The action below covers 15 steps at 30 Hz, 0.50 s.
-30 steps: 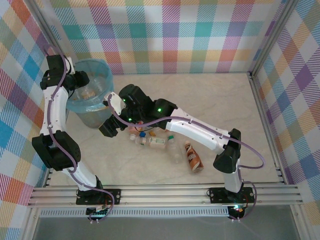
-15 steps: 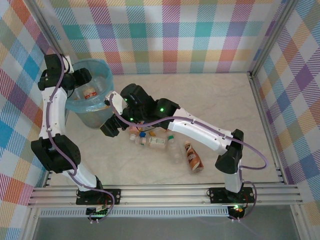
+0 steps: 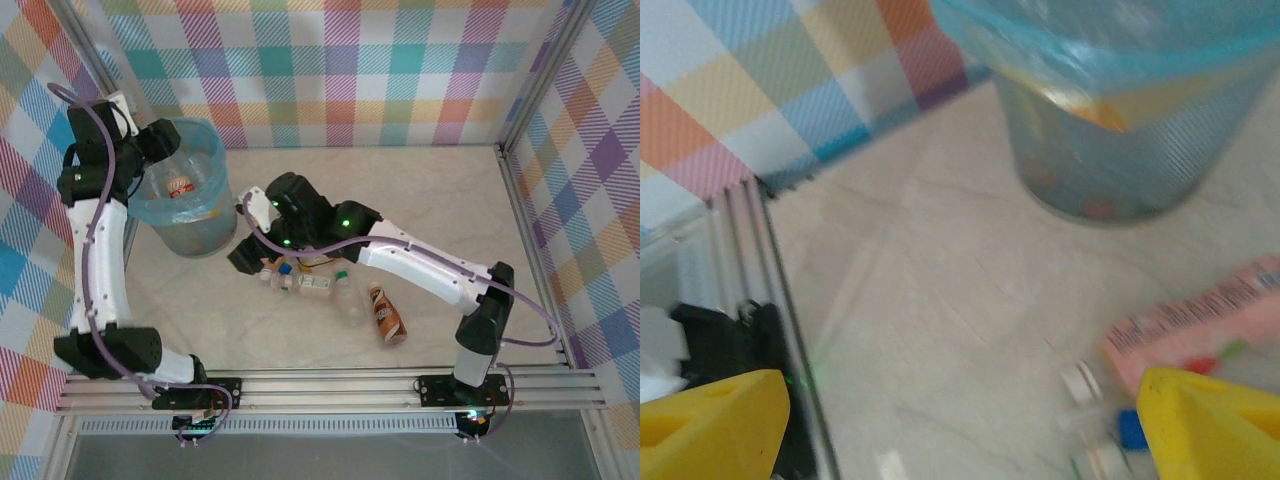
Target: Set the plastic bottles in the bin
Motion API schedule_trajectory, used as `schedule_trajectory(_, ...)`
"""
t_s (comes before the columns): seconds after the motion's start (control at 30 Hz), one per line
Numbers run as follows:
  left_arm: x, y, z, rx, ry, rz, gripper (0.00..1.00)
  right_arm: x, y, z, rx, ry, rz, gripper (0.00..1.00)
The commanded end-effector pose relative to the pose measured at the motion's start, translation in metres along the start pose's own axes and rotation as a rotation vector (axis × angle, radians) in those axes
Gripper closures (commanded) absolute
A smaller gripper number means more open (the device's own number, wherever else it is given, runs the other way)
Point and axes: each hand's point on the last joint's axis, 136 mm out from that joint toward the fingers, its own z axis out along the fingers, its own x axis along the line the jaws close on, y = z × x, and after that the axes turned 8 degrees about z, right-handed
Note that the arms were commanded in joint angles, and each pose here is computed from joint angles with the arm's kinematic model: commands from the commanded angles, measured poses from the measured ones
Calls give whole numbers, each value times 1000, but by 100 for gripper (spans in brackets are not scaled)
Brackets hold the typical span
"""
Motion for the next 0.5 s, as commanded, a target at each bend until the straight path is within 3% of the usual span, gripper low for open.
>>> schedule_trajectory(0.0, -39, -10, -33, -21, -67, 85, 36, -33, -29, -7, 54, -65, -88, 10)
schedule_trajectory(0.2, -97, -75, -43, 69, -212, 191, 36, -88, -108, -4, 258, -175, -180, 9)
schedule_trajectory(0.47, -124, -170, -46, 245, -345, 234, 35, -114, -175, 17, 428, -204, -275, 6)
